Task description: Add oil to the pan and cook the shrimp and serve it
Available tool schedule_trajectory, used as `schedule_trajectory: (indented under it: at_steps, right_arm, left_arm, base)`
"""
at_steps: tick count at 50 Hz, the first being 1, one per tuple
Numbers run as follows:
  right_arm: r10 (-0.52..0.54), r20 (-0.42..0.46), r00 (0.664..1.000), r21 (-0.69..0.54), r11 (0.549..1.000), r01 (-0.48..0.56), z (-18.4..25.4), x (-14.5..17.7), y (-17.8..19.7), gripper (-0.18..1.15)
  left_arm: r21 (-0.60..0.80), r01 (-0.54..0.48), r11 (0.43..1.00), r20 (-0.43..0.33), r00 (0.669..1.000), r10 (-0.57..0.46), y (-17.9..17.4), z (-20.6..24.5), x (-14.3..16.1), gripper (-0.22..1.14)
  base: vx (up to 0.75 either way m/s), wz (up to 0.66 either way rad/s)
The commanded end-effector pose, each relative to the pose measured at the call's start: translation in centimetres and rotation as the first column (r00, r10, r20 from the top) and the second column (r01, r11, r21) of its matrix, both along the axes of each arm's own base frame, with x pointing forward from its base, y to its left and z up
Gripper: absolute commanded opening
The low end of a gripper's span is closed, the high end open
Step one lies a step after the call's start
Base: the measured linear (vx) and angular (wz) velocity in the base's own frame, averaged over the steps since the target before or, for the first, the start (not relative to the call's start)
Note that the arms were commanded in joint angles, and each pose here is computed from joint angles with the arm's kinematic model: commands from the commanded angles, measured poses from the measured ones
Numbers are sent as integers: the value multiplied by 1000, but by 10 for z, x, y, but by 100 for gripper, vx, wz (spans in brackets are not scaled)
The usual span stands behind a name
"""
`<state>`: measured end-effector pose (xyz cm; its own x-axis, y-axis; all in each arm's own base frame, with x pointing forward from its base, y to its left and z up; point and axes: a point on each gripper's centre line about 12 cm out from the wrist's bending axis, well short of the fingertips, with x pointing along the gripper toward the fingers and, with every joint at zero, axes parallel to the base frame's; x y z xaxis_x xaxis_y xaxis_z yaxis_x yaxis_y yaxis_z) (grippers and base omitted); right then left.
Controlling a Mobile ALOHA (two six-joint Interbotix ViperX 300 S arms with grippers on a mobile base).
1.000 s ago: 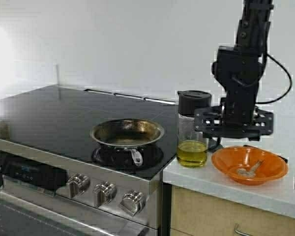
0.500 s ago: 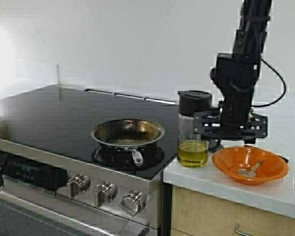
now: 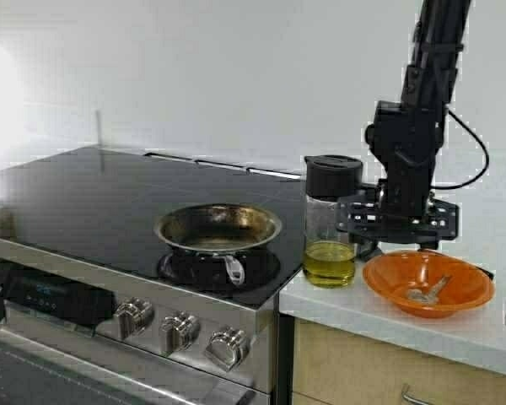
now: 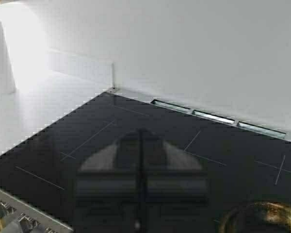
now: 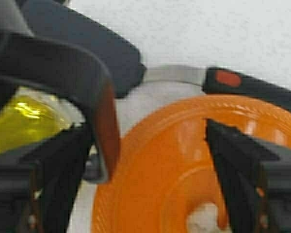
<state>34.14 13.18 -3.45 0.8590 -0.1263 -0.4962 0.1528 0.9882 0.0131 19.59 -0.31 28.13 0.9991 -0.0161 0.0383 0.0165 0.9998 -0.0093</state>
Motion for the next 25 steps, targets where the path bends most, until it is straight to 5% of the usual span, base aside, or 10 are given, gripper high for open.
schedule_trajectory:
  at_steps: [1, 25]
  right_arm:
    - [-3, 39, 999, 18, 1000, 3, 8, 13, 2, 100]
    - [-14, 56, 998, 27, 1000, 12, 5, 24, 5, 94]
  left_arm:
    - [0, -1, 1000, 11, 1000, 1, 0, 4, 1, 3]
    - [1, -1, 1000, 8, 1000, 1, 0, 3, 1, 3]
  base:
    - [0, 0]
    - [0, 0]
